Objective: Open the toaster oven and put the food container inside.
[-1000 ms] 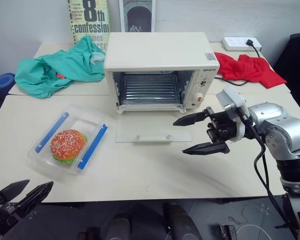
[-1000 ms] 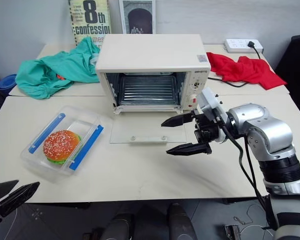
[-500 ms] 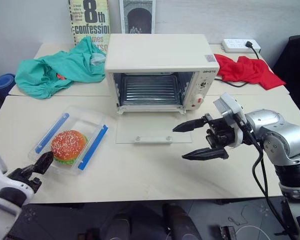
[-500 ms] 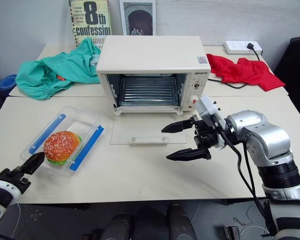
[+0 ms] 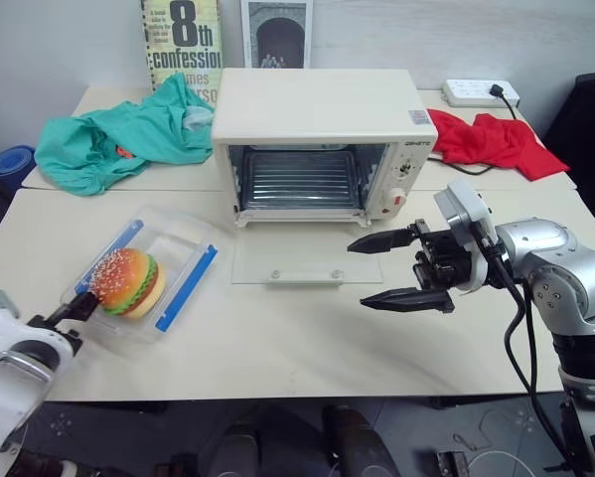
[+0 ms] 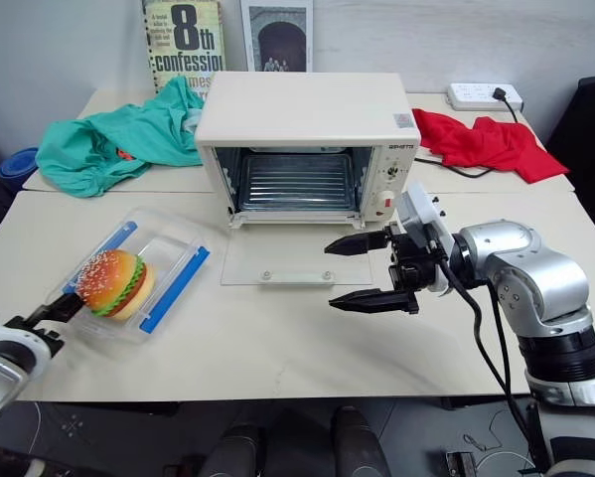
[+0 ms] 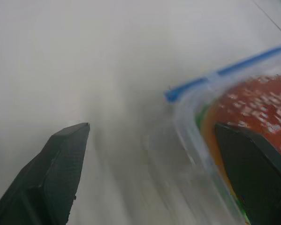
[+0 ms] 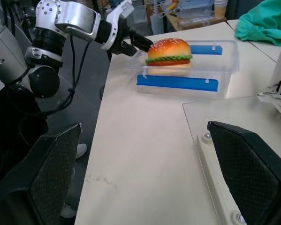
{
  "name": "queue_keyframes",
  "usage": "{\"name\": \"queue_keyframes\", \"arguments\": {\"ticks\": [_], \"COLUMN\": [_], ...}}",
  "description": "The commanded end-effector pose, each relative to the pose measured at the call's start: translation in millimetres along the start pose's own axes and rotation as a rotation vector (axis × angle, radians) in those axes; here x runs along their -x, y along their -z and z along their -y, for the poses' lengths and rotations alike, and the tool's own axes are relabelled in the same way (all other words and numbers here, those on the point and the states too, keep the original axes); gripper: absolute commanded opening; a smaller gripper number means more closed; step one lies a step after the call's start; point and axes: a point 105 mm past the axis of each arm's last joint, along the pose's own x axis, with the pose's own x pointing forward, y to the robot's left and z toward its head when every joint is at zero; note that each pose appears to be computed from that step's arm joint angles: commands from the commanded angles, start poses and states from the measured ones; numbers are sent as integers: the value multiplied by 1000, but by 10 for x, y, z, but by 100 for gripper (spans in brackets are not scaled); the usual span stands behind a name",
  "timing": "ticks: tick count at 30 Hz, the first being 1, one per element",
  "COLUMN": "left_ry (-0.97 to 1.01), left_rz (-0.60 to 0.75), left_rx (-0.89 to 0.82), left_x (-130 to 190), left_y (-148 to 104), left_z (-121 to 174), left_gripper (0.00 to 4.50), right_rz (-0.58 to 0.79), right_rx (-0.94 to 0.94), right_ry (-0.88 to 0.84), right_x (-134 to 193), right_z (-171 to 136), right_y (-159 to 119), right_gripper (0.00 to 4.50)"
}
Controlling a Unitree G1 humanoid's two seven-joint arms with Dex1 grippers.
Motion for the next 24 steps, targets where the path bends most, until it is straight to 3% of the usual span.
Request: {"name": "queue_keyframes", "arguments": {"ticks": [1,10,16,23,24], "left_ry": [90,-48,-102,-96,-97], "left_rz": [10,-159,-201,-210,-207], "left_rx": [30,49,38,27,26], "left_x": [74,158,115,-107,-145], "left_y": [-99,161,229,147,122], "left_z": [163,42,-34,107,128], "left_gripper": [443,443,443,443,426], "right_rz": [12,12,14,26,27], "right_rx": [44,44,40,41,41], "right_ry": [-1,3,5,13,16], "right_x": [18,17,6,-13,-13], "right_z": [-60,-75,-95,-107,-106], "right_y": [-107,-106,-97,-113,-115], "right_gripper": [450,450,450,450,450]}}
